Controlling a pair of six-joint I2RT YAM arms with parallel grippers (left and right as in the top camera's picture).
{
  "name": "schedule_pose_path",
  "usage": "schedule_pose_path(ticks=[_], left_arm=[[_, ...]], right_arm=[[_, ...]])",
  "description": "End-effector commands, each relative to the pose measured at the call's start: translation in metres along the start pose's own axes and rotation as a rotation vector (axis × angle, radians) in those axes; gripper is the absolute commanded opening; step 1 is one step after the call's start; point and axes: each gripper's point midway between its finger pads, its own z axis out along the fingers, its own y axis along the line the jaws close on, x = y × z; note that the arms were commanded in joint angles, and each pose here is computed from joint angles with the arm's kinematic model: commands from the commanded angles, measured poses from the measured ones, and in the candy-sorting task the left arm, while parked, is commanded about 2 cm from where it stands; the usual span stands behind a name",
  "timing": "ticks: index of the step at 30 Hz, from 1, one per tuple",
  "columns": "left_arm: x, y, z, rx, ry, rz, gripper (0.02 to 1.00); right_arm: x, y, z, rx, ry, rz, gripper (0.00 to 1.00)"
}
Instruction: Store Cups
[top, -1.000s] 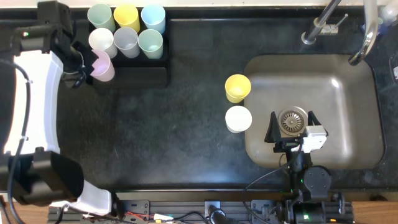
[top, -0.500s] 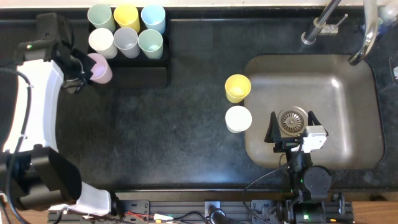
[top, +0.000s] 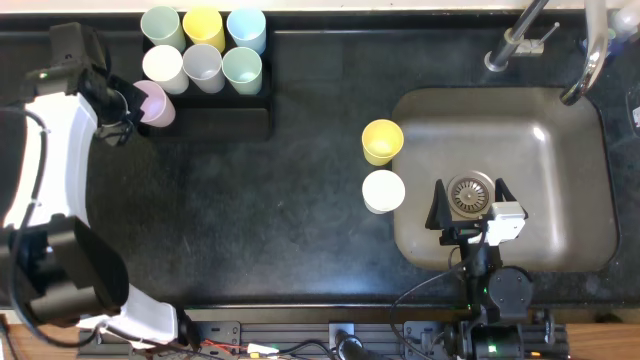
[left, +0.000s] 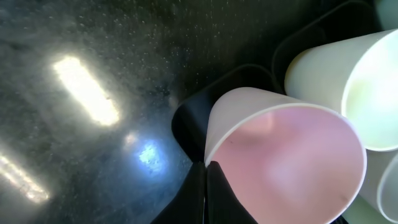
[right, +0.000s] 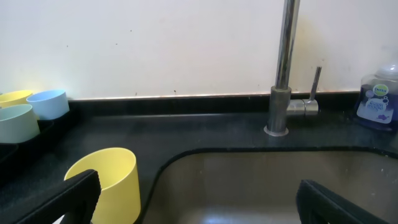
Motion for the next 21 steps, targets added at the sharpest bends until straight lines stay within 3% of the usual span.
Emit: schedule_pose_path(ticks=[1, 16, 17, 18, 19, 20, 21], left_arm=[[0.004, 0.001, 0.009, -0.006, 0.03, -0.023, 0.036], [0.007, 0.003, 0.03, -0.04, 0.052, -0.02, 0.036], [0.006, 0.002, 0.03, -0.038, 0.05, -0.02, 0.123], [0.006, 0.002, 0.03, -0.037, 0.049, -0.02, 0.34], [0.006, 0.002, 0.03, -0.037, 0.049, -0.019, 0.623], [0.006, 0.002, 0.03, -0.037, 0.05, -0.019, 0.998], [0.006, 0.001, 0.03, -0.035, 0.049, -0.017, 0.998]], right_arm=[[0.004, 0.001, 0.0, -0.006, 0.001, -0.003, 0.996], [0.003, 0.001, 0.0, -0.006, 0.001, -0.003, 0.998], [0.003, 0.001, 0.0, -0.006, 0.001, -0.003, 0.996], [0.004, 0.001, 0.0, -0.006, 0.001, -0.003, 0.998], [0.004, 0.001, 0.0, -0.006, 0.001, -0.003, 0.998], [0.004, 0.001, 0.0, -0.006, 0.001, -0.003, 0.998], [0.004, 0.001, 0.0, -0.006, 0.001, -0.003, 0.998]])
